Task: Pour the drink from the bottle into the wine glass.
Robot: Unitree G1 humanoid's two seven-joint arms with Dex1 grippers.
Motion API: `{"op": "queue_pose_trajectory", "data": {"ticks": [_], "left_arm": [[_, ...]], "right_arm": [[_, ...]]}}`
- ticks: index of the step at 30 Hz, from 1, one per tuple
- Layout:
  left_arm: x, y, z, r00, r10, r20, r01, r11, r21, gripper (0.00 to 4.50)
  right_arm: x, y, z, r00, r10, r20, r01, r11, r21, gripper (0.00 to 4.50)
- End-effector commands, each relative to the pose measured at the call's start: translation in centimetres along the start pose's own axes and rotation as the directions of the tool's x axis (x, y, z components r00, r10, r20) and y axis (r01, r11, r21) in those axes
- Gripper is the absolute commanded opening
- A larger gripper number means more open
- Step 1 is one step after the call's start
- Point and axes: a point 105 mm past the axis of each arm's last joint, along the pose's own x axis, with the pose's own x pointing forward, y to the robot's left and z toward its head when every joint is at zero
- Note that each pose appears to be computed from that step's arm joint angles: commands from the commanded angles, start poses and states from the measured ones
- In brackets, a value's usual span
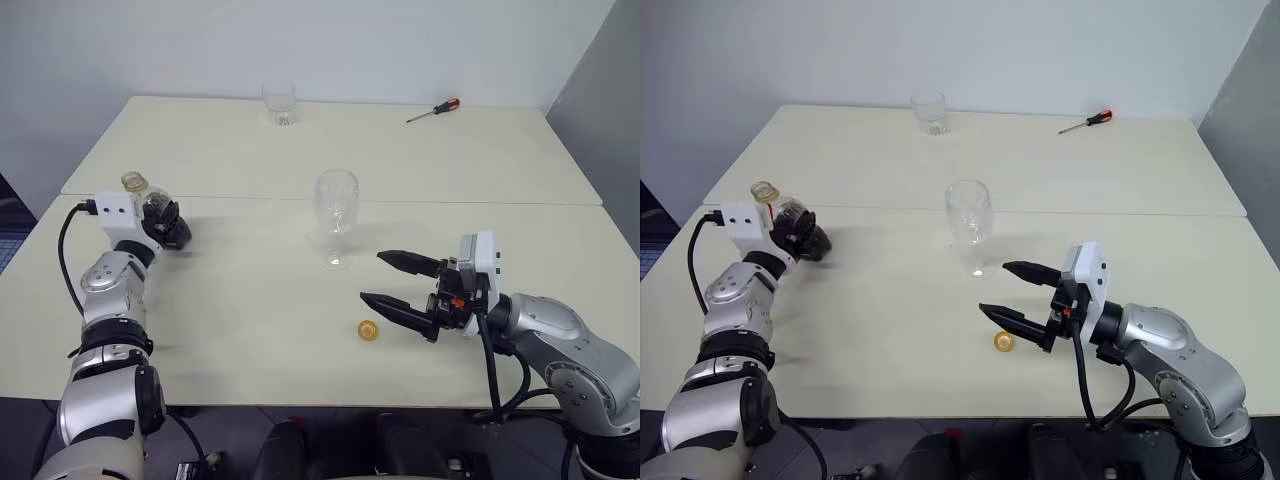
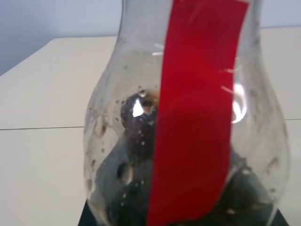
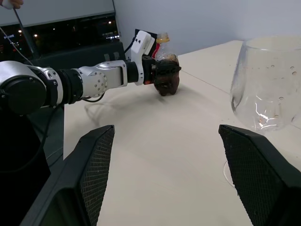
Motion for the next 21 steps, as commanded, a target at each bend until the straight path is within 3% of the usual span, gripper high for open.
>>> {"op": "queue_pose_trajectory", "data": {"ticks": [1,6,11,16,21], "left_arm": [[0.4,0.9,3.0,0.996,0.016,0.09,-0.019,0.999,0.033,1.22],[1.4,-0.7,4.8,0.993,-0.079,0.085,0.069,0.991,0.118,1.19],[2.9,-4.6,8.3,0.957,-0.272,0.1,0.24,0.937,0.253,1.19],[3.7,-9.7,12.3,0.868,-0.482,0.12,0.398,0.819,0.413,1.19],[3.5,-13.8,14.5,0.761,-0.641,0.097,0.482,0.659,0.577,1.19]], "right_arm": [[0.2,0.6,1.0,0.999,0.033,0.03,-0.032,0.999,-0.025,3.79],[0.5,-0.1,1.5,0.999,0.017,0.045,-0.015,0.999,-0.028,3.79],[1.5,-1.7,3.0,0.997,-0.009,0.074,0.011,0.999,-0.034,3.79],[2.6,-4.0,4.5,0.993,-0.076,0.095,0.08,0.996,-0.039,3.79],[3.2,-5.6,5.7,0.985,-0.124,0.12,0.13,0.991,-0.035,3.79]]}}
